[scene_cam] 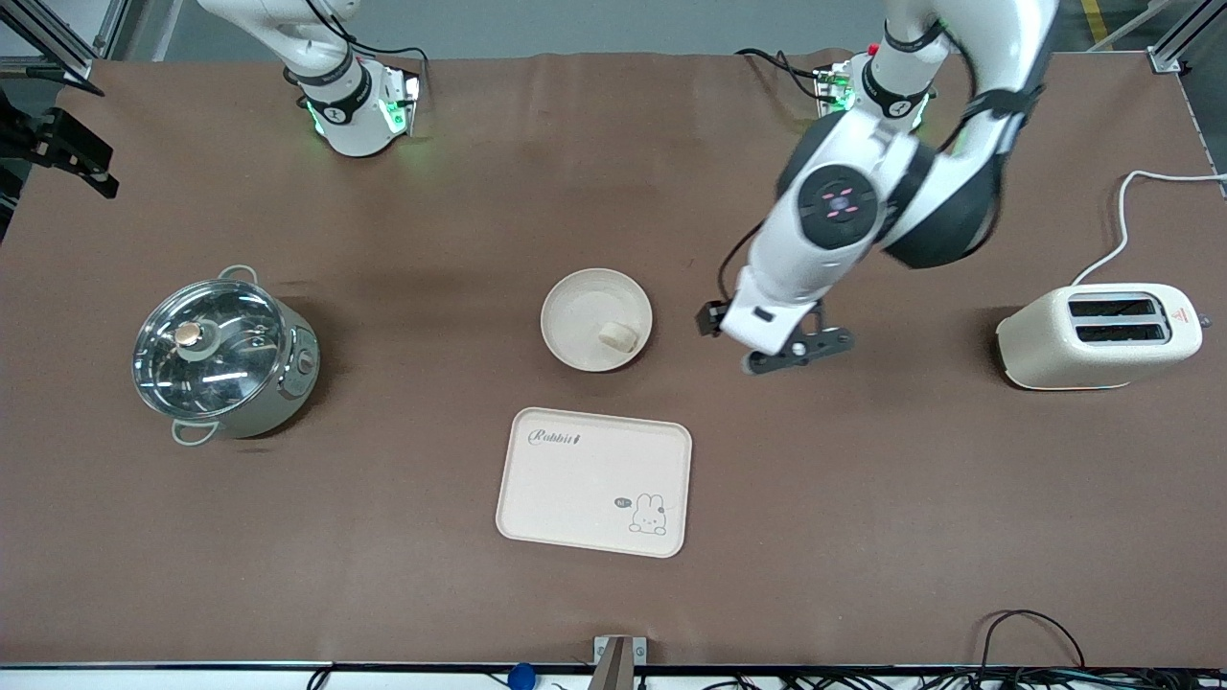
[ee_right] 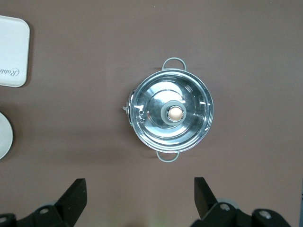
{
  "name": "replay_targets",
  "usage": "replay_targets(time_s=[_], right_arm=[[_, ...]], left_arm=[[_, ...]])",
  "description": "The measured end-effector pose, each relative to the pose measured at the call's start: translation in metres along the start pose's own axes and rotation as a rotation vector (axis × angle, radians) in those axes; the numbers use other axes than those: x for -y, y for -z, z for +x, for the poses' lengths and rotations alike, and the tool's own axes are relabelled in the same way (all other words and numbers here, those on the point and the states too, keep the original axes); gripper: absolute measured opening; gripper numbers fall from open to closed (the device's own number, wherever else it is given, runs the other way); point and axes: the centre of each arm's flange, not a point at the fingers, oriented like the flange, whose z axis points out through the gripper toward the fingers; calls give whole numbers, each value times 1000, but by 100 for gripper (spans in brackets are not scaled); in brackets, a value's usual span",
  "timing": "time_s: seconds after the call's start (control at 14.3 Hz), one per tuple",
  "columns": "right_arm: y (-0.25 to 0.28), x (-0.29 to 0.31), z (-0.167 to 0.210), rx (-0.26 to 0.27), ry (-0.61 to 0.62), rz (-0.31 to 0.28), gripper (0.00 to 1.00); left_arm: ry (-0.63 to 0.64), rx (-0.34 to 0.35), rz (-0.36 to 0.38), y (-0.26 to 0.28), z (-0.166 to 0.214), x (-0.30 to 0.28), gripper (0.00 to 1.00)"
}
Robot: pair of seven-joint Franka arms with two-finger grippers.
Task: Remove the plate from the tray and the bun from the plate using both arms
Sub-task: 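Lower the left gripper over the white bun on the plate, then close the left gripper on the bun and lift it off the plate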
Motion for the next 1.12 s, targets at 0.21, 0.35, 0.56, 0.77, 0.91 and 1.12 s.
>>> replay_targets(time_s=[0.21, 0.35, 0.56, 0.77, 0.91, 1.12], right_arm=[[-6, 0, 2, 20, -5, 1, 100], [-6, 0, 1, 27, -7, 2, 100], [-9, -1, -1, 49, -9, 3, 100], [-12, 1, -1, 55, -9, 24, 100], [-12, 0, -1, 55, -14, 34, 100], [-13, -10, -1, 55, -35, 42, 100]], left_arm=[[127, 3, -18, -56, -28, -44, 100], [207, -12, -14, -93, -47, -66, 100], [327, -26, -35, -143, -72, -93, 100], [402, -22, -58, -173, -85, -105, 100], [441, -20, -72, -183, -87, -109, 100], [495, -17, -94, -196, -91, -114, 98]])
